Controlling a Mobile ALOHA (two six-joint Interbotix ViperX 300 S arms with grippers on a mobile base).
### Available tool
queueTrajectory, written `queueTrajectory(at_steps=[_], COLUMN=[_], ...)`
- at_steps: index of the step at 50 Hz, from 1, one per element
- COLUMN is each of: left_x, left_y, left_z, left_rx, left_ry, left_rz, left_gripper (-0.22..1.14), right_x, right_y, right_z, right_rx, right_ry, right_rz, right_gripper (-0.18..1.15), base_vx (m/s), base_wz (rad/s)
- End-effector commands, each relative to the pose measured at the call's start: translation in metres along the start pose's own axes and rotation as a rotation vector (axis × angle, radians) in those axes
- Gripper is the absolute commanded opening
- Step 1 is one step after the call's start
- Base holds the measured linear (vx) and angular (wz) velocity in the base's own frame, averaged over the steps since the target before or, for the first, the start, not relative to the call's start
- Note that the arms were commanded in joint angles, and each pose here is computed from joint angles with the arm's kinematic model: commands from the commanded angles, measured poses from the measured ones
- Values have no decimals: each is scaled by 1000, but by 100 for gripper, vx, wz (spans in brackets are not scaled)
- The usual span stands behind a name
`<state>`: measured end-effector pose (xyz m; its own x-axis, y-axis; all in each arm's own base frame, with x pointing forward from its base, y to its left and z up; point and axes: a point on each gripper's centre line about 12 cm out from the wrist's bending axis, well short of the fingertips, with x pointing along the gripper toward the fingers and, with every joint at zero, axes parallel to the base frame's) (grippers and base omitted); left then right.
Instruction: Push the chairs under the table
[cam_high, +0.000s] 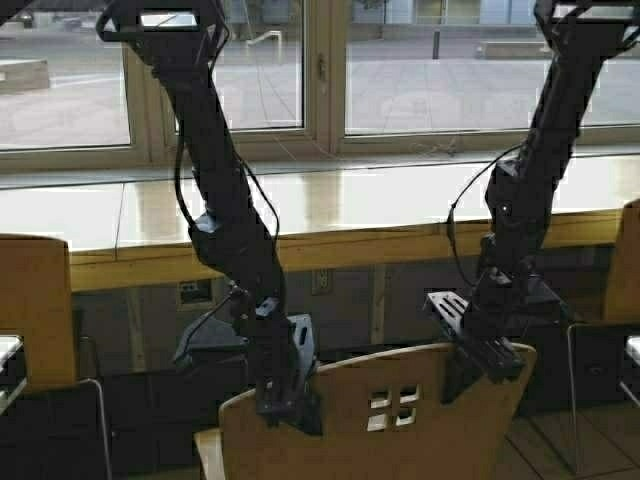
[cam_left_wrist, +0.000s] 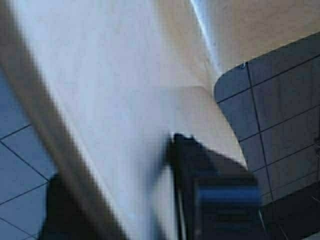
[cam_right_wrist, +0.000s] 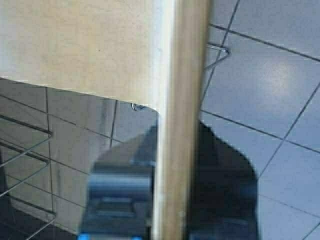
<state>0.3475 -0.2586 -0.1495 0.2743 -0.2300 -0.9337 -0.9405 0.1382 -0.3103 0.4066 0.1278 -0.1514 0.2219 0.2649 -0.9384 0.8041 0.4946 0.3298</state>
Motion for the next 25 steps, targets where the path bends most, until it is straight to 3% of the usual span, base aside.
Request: queueTrajectory(at_steps=[1,25], left_x=[-9,-16], left_y=[-22,-41], left_z=[4,41], left_rx=[15,-52], left_ry=[-10,-41], left_rz=[-54,-77], left_gripper=[4,3], right_x=[-2,2], right_y=[6,3], right_z=[0,-12], right_rx=[-67,-115], right_ry=[-2,44], right_rz=[9,-13], right_gripper=[5,4], base_vx=[0,4], base_wz=[0,2])
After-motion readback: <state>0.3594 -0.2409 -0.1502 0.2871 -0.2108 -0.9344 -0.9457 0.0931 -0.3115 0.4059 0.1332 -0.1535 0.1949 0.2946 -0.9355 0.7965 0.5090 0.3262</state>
